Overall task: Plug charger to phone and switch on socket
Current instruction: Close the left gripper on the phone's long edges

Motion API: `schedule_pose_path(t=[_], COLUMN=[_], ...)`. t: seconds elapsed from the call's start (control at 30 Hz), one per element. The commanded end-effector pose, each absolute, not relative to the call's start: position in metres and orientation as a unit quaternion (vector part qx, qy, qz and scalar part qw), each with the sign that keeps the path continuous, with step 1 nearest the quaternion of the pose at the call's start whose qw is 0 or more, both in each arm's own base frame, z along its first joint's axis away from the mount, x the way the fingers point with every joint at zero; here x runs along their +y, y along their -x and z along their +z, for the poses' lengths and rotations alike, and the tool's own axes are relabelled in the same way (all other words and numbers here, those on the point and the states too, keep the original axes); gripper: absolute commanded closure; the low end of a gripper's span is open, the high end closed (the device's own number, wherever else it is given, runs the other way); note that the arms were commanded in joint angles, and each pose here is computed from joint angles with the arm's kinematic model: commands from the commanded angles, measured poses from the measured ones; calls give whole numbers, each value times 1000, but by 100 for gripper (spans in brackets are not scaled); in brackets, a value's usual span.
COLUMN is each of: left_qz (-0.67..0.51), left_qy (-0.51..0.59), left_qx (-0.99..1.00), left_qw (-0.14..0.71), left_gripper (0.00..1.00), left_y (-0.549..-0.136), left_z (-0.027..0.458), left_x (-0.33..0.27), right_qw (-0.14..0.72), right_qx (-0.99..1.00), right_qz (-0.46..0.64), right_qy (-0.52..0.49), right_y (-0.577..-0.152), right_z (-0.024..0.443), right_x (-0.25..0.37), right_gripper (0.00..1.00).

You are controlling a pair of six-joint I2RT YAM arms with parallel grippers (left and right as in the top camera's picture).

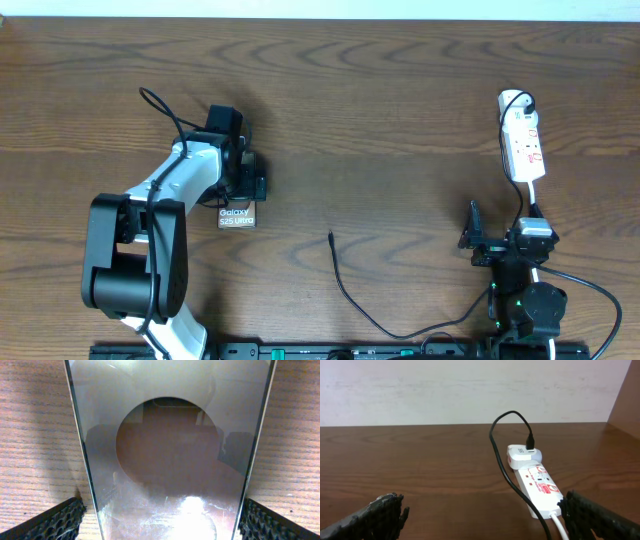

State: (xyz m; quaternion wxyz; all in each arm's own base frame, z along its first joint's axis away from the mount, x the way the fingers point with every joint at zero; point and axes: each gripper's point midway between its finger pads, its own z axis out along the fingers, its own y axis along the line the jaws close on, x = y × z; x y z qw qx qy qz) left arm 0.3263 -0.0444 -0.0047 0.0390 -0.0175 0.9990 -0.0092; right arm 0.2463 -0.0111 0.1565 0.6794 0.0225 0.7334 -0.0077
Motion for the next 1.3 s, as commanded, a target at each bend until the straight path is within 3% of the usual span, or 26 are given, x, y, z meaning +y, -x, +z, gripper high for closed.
schedule_pose_path(t=[0.0,1.1,1.27], left_qz=[-23,-43,-42], left_qy=[14,13,13], left_qx=[1000,999,999], left_qw=[10,3,4], left_gripper=[2,0,8], left_y=[-311,-308,-308], left_z=[-19,-19,-19], left_x=[-48,-55,-55], right_qw=[678,678,678], right_qx=[735,735,735], right_qz=[-8,-8,-8], right_qy=[-31,-31,-31], right_y=[-246,-246,-246], right_z=[155,155,155], right_x=[-14,-14,-14], right_gripper=[1,1,1])
